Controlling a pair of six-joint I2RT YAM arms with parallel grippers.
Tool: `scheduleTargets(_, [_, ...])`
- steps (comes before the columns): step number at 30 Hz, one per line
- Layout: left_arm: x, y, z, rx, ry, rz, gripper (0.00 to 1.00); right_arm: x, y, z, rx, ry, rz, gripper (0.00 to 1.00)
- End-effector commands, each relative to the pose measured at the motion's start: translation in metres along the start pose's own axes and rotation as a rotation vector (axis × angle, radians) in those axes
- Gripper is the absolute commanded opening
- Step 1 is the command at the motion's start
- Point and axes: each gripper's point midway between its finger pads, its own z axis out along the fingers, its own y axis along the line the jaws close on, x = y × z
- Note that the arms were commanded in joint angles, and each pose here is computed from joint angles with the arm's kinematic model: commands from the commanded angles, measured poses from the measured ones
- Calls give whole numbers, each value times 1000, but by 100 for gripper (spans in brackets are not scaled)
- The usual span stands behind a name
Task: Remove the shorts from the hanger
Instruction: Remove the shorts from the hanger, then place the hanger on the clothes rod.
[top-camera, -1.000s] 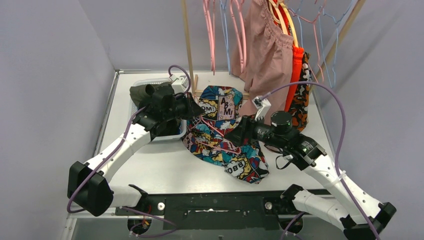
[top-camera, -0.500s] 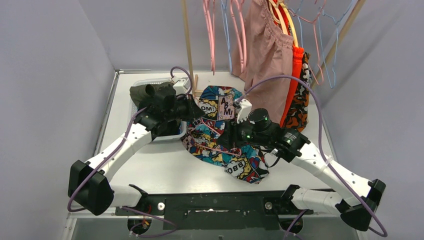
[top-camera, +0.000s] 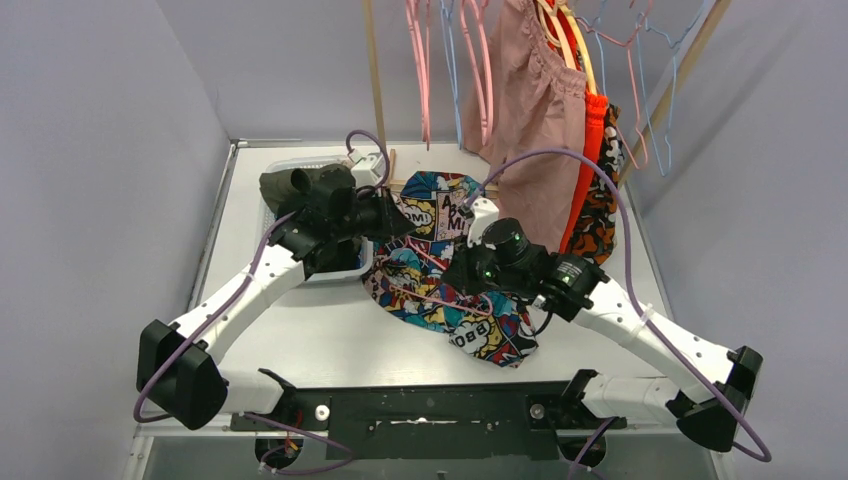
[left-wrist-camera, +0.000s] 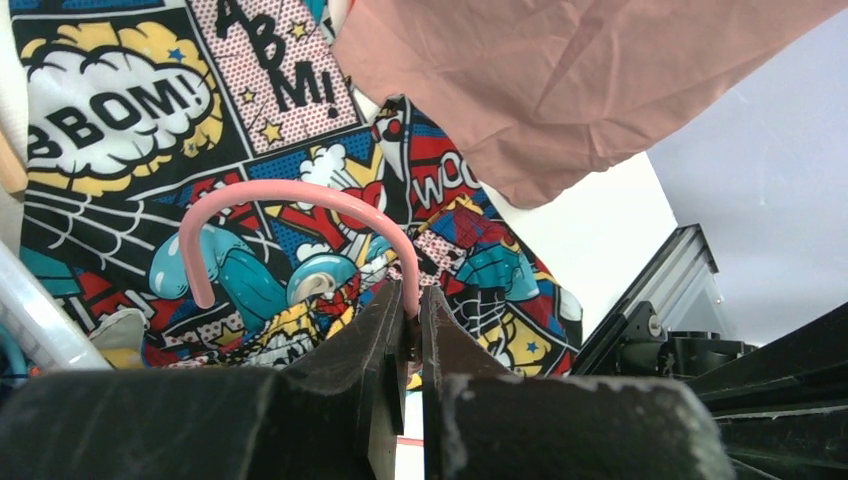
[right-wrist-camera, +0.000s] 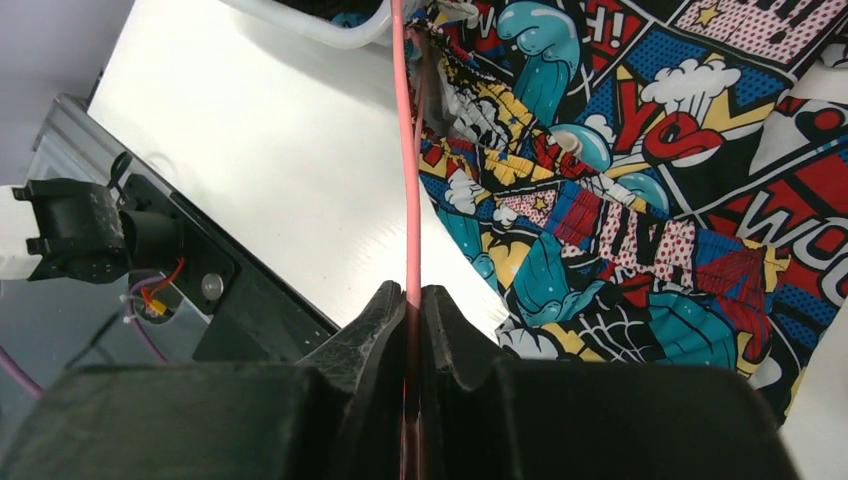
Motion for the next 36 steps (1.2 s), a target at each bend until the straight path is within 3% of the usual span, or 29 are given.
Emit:
scheduleTargets(1, [-35, -28, -10, 57, -69, 32, 7, -24, -5, -22, 32, -164, 6, 0])
scheduleTargets(4, [-36, -34, -13, 88, -72, 34, 27, -27, -3, -31, 5, -207, 7, 0])
scheduleTargets(10, [-32, -45, -18, 147, -50, 50, 49, -22, -7, -34, 10, -214, 20, 0])
scheduleTargets(13, [-35, -39, -27, 98, -83, 55, 55, -18, -19, -33, 60, -224, 53, 0])
scheduleTargets(17, [-38, -42, -38, 108, -129, 79, 71, -14, -30, -34, 101, -232, 95, 0])
scheduleTargets(22, [-32, -49, -42, 158, -119, 87, 71, -24, -30, -48, 73, -315, 170, 0])
scheduleTargets(25, [-41, -34, -53, 66, -221, 68, 71, -30, -39, -65, 80, -362, 244, 0])
scheduleTargets(29, [-51, -22, -69, -16, -309, 74, 72, -28, -57, -88, 157, -383, 306, 0])
scheduleTargets(36, [-54, -19, -73, -34, -336, 59, 73, -36, -83, -109, 295, -463, 317, 0])
